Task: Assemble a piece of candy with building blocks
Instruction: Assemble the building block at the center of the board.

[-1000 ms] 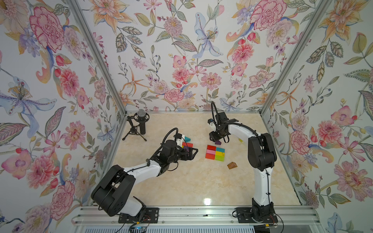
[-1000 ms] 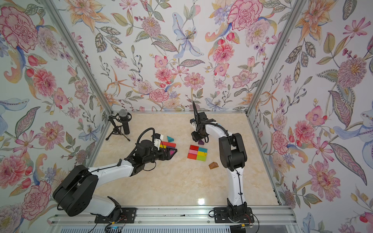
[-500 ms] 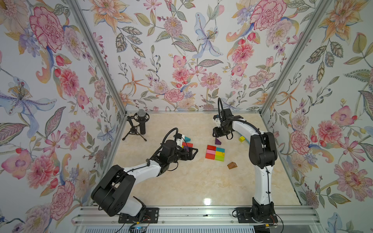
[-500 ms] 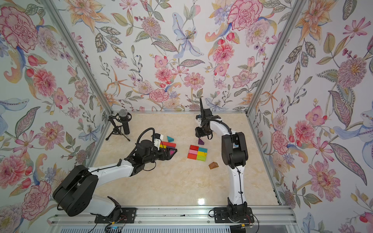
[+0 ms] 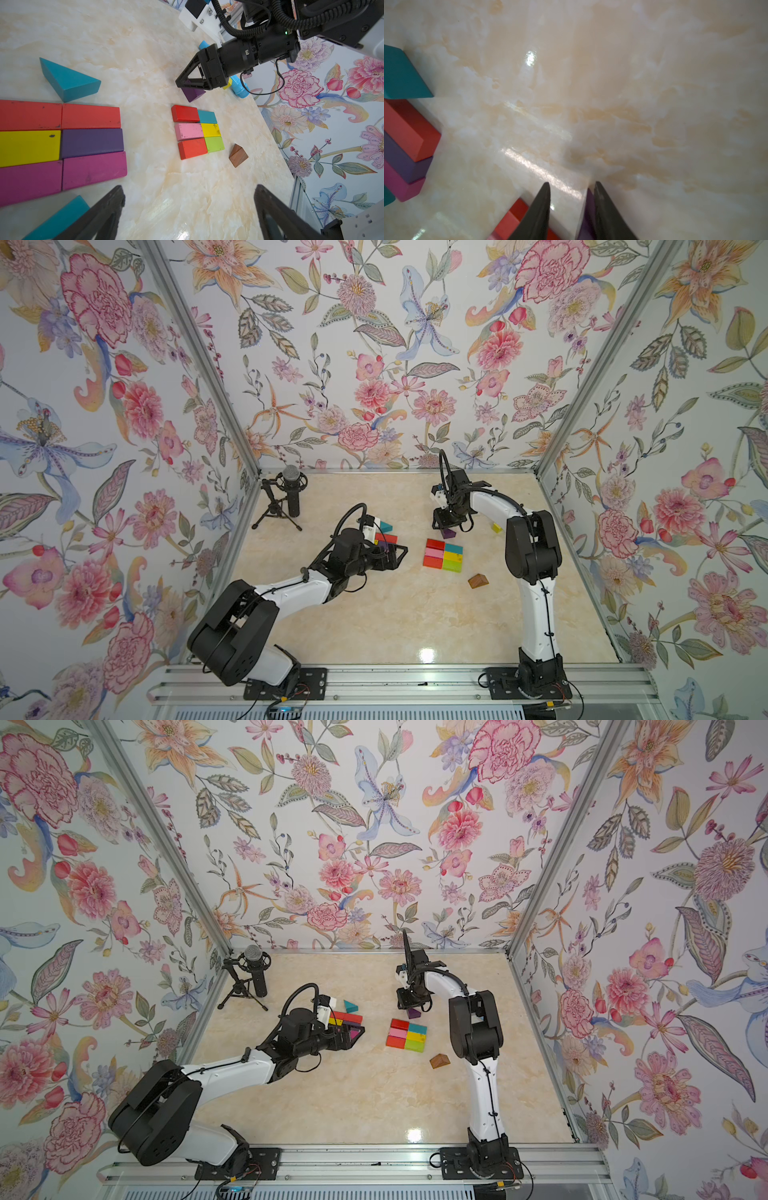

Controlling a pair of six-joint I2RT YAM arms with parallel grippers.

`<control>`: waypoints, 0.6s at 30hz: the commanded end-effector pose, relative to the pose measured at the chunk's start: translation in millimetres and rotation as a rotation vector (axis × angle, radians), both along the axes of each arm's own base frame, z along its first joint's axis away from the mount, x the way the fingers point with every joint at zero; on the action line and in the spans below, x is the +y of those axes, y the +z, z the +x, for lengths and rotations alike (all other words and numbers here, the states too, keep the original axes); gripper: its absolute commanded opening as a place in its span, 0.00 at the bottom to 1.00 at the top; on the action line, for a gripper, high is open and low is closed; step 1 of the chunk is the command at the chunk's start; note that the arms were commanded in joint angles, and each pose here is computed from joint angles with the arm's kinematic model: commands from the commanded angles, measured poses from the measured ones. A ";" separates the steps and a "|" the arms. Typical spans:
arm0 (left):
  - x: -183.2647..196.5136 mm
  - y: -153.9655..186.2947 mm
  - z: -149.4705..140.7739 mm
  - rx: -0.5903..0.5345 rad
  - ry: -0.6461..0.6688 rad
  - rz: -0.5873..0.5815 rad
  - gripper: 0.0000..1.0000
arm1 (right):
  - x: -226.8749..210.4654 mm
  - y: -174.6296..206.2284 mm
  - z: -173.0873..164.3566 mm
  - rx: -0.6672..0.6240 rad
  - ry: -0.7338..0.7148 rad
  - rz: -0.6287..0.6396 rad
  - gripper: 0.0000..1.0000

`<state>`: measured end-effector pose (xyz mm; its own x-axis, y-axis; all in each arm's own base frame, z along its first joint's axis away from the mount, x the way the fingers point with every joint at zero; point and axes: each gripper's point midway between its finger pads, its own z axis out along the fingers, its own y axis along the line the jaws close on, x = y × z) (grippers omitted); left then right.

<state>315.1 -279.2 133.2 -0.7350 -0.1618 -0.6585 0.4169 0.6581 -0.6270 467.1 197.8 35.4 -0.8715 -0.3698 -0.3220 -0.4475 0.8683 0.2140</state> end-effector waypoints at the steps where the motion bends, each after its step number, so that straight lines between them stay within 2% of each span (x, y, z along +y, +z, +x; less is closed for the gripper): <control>1: 6.8 6.2 7.0 -0.027 0.033 -0.013 0.98 | 5.1 -1.5 -5.9 0.027 0.014 0.001 0.37; 14: 0.2 9.4 4.9 -0.042 -0.003 -0.011 0.99 | 4.5 5.0 -12.3 0.034 -0.009 0.006 0.36; 18: -16.6 17.3 2.1 -0.104 -0.056 0.084 0.99 | 0.9 17.0 -7.8 0.005 -0.035 0.014 0.40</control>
